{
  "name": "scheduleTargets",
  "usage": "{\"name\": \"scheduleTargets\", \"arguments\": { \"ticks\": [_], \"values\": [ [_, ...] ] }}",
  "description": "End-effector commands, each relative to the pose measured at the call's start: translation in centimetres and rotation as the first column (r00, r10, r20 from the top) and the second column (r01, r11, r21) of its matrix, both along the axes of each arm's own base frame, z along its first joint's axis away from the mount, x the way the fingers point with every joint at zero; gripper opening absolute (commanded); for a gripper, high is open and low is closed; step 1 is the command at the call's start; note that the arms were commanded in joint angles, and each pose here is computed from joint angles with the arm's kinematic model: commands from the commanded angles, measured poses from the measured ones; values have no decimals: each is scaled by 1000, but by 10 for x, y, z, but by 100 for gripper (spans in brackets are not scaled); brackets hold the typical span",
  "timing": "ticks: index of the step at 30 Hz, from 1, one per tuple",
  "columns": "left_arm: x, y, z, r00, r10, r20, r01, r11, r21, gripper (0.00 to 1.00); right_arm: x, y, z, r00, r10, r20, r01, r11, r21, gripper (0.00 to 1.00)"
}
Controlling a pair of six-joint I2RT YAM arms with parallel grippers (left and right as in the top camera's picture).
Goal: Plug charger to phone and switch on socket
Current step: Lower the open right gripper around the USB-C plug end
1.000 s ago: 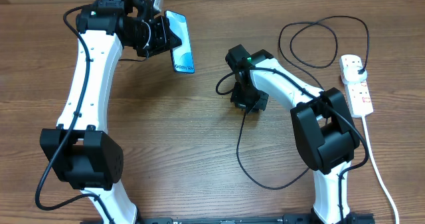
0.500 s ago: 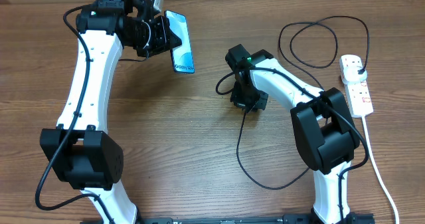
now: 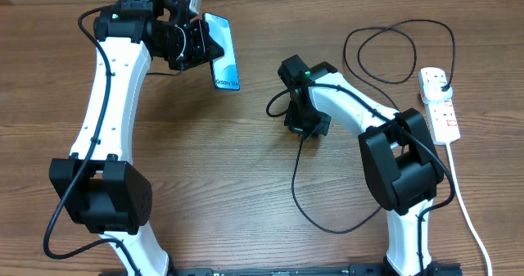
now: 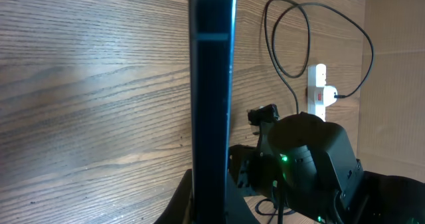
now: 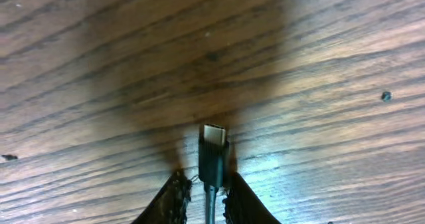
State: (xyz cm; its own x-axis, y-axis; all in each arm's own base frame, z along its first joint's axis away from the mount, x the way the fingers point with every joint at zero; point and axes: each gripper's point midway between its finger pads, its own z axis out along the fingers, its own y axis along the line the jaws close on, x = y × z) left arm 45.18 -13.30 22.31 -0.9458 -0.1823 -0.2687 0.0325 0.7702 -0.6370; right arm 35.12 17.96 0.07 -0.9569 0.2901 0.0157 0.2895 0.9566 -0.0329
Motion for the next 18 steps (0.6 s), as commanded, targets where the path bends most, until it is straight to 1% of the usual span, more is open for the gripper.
{"name": "scheduleTargets", "arguments": {
  "ticks": [1,4,11,12,14,18],
  "values": [
    [2,-3,12,1000,-9,29,10,1000,-27,4,-11,-8,-16,999,3,-34,-4,1000,-22,19],
    [2,-3,12,1000,-9,29,10,1000,-27,4,-11,-4,-18,999,24,-37,-24,1000,1,17],
    [2,-3,12,1000,-9,29,10,1000,-27,4,-13,-5,-18,999,24,-44,-24,1000,-3,17],
    [2,-3,12,1000,-9,29,10,1000,-27,4,-14,-5,-18,999,25,-45,-25,1000,-4,17],
    [2,-3,12,1000,-9,29,10,1000,-27,4,-16,-6,-20,998,28,-50,-28,1000,-7,21],
    [2,-3,12,1000,-9,29,10,1000,-27,4,-17,-7,-23,998,27,-52,-27,1000,-7,21]
  ]
}}
